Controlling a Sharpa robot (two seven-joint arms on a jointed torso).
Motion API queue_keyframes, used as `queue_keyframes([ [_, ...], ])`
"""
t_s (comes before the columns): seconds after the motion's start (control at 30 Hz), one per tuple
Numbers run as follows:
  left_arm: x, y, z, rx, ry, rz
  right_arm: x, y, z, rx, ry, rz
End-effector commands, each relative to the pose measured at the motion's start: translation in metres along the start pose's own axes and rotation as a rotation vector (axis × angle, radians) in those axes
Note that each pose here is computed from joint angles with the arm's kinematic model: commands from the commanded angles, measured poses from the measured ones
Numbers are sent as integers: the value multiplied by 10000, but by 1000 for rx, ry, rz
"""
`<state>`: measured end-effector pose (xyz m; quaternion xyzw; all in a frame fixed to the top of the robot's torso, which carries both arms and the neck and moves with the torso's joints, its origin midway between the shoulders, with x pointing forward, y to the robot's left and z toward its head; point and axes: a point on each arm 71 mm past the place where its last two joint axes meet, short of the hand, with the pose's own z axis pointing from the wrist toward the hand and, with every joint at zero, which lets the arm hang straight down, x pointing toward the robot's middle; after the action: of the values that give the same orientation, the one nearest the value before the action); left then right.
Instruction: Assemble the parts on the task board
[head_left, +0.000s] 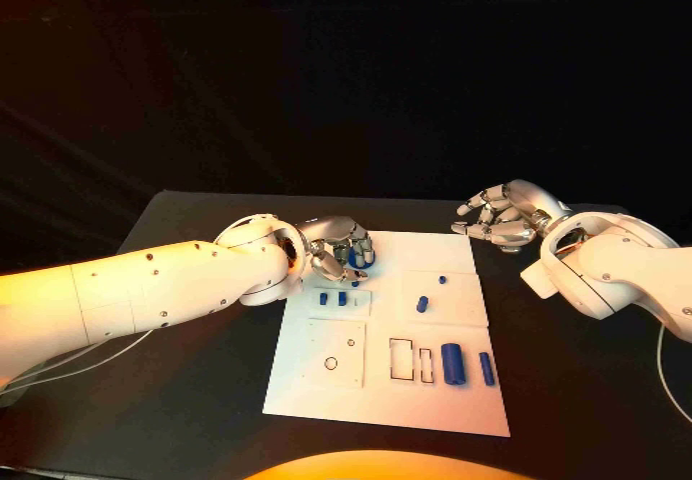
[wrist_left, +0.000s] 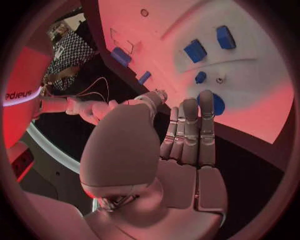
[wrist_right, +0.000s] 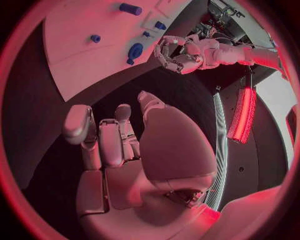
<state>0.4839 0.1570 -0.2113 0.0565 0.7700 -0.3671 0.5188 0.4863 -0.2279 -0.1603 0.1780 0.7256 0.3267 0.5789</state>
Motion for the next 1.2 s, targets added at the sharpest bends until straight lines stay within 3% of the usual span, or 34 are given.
queue_keyframes([
  [0.03,54,-37,31,59,24,199,0,18,2,-31,-12,8],
  [0.37,176,15,107,24,95,299,6,15,2,-31,-12,9],
  [0.9,210,96,159,-16,147,330,8,14,-6,-31,-11,10],
  [1.2,200,95,178,-17,130,332,13,23,-7,-33,-10,11],
])
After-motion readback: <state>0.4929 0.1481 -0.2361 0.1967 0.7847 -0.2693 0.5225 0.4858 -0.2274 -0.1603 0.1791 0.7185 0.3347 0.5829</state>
